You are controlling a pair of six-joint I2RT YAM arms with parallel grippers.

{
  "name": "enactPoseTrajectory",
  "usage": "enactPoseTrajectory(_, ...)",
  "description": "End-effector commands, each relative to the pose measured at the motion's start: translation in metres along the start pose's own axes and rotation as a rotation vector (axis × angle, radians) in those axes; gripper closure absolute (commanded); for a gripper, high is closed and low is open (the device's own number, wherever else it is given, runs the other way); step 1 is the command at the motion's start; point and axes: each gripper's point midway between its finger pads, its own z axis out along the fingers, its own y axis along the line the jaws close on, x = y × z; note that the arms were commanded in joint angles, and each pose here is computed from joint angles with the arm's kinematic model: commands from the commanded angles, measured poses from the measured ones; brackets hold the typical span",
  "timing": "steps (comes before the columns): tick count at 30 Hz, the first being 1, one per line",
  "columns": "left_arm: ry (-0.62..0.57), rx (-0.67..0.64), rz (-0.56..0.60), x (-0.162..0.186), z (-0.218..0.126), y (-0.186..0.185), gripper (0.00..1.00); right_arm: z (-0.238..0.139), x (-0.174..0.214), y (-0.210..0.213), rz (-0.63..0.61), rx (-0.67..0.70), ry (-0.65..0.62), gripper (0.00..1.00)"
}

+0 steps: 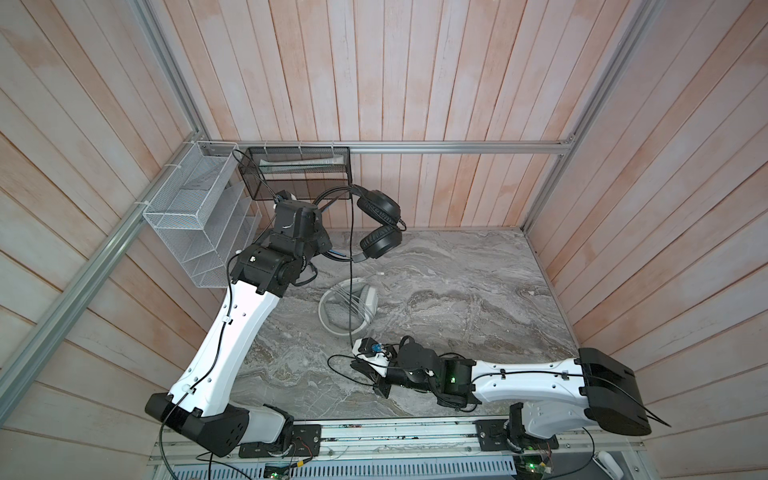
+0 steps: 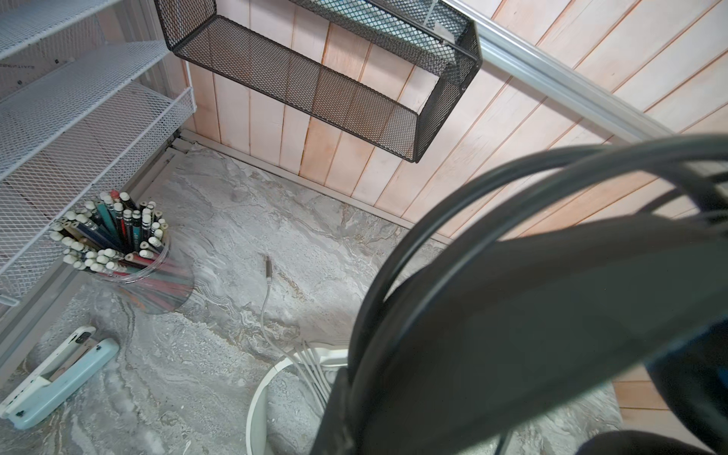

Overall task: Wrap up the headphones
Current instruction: 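Bring the cable in the right gripper up around the headset in the left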

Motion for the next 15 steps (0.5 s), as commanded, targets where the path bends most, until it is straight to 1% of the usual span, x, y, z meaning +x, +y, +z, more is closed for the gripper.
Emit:
enactPoseTrajectory(1, -0.078, 0.076, -0.058, -0.018, -0.011, -0.011, 1.0, -0.004, -0.014, 0.005, -0.028, -0.015, -0.017, 1.0)
enactPoseTrajectory(7, 0.004, 0.017, -0.042, 0.032, 0.022, 0.011, 1.0, -0.014, -0.037, -0.001, -0.141, 0.062, 0.039, 1.0)
enactPoseTrajectory(10, 0.044, -0.021, -0.022, 0.058, 0.036, 0.024, 1.0, -0.027, -0.055, -0.002, -0.18, 0.072, 0.027, 1.0)
enactPoseTrajectory(13, 0.08, -0.042, 0.019, 0.084, 0.046, 0.032, 1.0, -0.041, -0.071, -0.007, -0.219, 0.108, 0.016, 1.0)
enactPoseTrajectory(15, 0.086, -0.066, 0.058, 0.096, 0.048, 0.037, 1.0, -0.05, -0.08, -0.015, -0.251, 0.158, 0.022, 1.0)
